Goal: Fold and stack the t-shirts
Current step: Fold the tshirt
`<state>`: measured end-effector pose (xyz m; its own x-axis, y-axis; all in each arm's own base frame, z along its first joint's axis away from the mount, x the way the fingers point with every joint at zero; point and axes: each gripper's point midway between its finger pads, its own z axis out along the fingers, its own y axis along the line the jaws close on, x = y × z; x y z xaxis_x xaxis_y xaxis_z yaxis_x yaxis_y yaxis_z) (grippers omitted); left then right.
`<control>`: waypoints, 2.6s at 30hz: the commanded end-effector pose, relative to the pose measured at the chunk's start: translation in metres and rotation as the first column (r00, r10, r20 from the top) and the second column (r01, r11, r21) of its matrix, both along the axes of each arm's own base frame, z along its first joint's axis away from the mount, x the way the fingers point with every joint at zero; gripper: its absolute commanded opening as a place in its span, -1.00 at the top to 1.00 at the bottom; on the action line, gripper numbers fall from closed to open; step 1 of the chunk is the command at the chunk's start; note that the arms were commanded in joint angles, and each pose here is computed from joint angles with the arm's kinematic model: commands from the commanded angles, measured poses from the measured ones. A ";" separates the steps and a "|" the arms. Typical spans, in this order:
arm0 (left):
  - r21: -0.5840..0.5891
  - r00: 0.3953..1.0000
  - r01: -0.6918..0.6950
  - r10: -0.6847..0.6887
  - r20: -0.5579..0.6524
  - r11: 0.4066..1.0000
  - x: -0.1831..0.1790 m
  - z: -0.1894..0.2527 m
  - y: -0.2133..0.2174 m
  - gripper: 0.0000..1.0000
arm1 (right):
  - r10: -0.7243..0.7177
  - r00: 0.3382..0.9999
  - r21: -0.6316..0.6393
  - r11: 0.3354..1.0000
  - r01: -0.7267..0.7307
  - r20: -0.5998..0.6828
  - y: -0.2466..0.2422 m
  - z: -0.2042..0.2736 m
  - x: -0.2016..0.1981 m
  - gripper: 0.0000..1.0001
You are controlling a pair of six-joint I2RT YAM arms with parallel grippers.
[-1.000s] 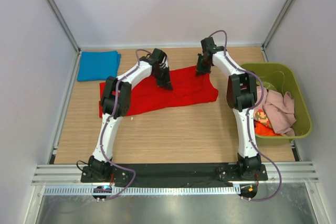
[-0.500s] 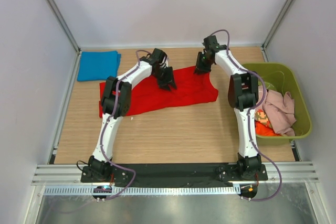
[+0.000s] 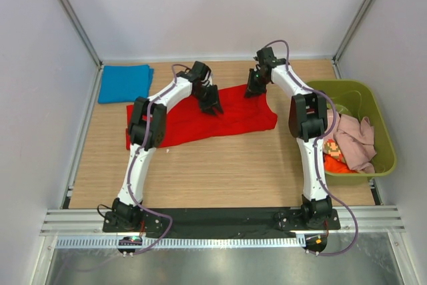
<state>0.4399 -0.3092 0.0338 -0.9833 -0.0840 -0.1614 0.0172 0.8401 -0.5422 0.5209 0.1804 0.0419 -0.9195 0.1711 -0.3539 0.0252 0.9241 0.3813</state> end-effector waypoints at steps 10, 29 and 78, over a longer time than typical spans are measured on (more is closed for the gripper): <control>0.011 0.999 0.007 -0.007 -0.047 1.000 -0.005 -0.004 0.006 0.17 | -0.002 1.000 -0.007 1.000 0.002 0.005 0.000 0.000 -0.001 0.55; 0.040 0.986 -0.052 0.045 0.163 0.998 -0.018 0.102 0.027 -0.18 | -0.086 0.990 -0.128 0.987 0.100 0.112 -0.030 0.096 -0.002 0.00; 0.600 0.975 -0.199 0.216 0.044 0.775 -0.086 0.041 0.246 0.45 | -0.353 0.934 -0.265 0.906 0.329 -0.050 -0.043 0.054 -0.076 0.03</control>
